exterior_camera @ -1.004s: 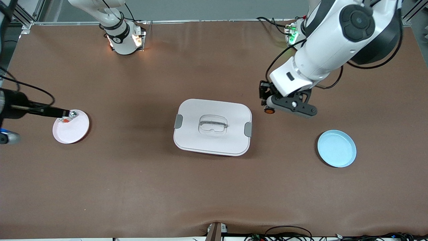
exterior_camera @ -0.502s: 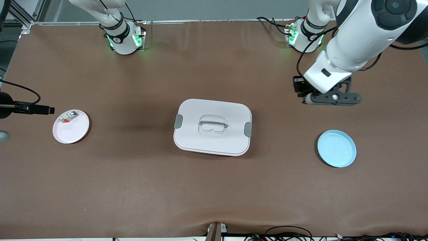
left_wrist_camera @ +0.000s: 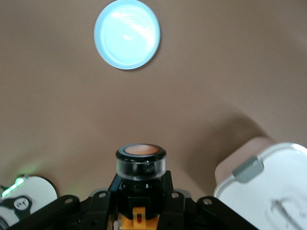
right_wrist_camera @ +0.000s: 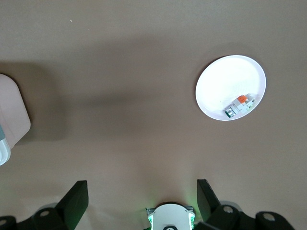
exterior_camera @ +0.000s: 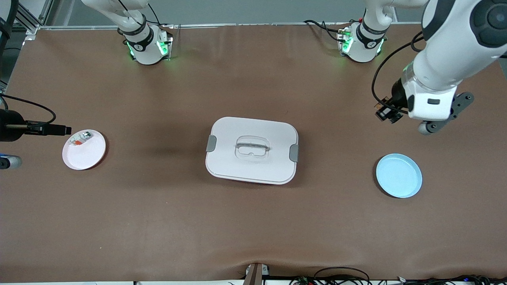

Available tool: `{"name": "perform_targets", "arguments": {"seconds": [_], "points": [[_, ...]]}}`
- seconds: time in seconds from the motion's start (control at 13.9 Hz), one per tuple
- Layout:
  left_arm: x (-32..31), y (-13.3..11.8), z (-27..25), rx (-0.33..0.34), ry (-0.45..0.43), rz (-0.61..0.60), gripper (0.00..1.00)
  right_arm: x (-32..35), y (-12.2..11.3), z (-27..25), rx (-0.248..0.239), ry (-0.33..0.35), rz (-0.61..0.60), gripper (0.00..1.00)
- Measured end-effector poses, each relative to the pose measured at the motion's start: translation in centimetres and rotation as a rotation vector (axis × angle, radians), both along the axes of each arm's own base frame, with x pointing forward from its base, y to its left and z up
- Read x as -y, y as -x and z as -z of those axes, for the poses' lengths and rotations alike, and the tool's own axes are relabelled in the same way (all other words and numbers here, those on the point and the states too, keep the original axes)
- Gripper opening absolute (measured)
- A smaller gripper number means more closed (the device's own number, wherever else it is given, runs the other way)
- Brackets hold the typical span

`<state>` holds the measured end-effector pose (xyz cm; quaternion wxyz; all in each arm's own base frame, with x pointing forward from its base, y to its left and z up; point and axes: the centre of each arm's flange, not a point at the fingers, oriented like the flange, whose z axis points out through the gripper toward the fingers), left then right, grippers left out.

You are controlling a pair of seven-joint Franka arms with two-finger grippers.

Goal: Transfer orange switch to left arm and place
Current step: 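Carry the switch with the left gripper toward the light blue plate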

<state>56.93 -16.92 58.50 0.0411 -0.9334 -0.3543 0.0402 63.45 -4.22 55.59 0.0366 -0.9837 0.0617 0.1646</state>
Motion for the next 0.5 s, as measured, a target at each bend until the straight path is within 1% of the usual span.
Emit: {"name": "perform_targets", "arguments": {"seconds": [0.14,0.29,0.43,0.5], "points": [[-2.9,-1.0,0.3,0.006,-0.006,-0.117,0.34,0.0,0.3,0.0,-0.003,0.003,0.0,1.0],[-6.0,-1.9,0.2,0.025,-0.009,-0.246,0.34,-0.2,0.6,0.1,0.006,0.013,-0.004,1.0],[-7.4,-2.7,1.2,0.057,-0.008,-0.368,0.34,-0.9,1.2,0.3,0.02,0.024,-0.016,1.0],[-7.8,-3.0,2.4,0.067,-0.008,-0.407,0.34,-1.3,1.6,0.3,0.026,0.029,-0.022,1.0]]}}
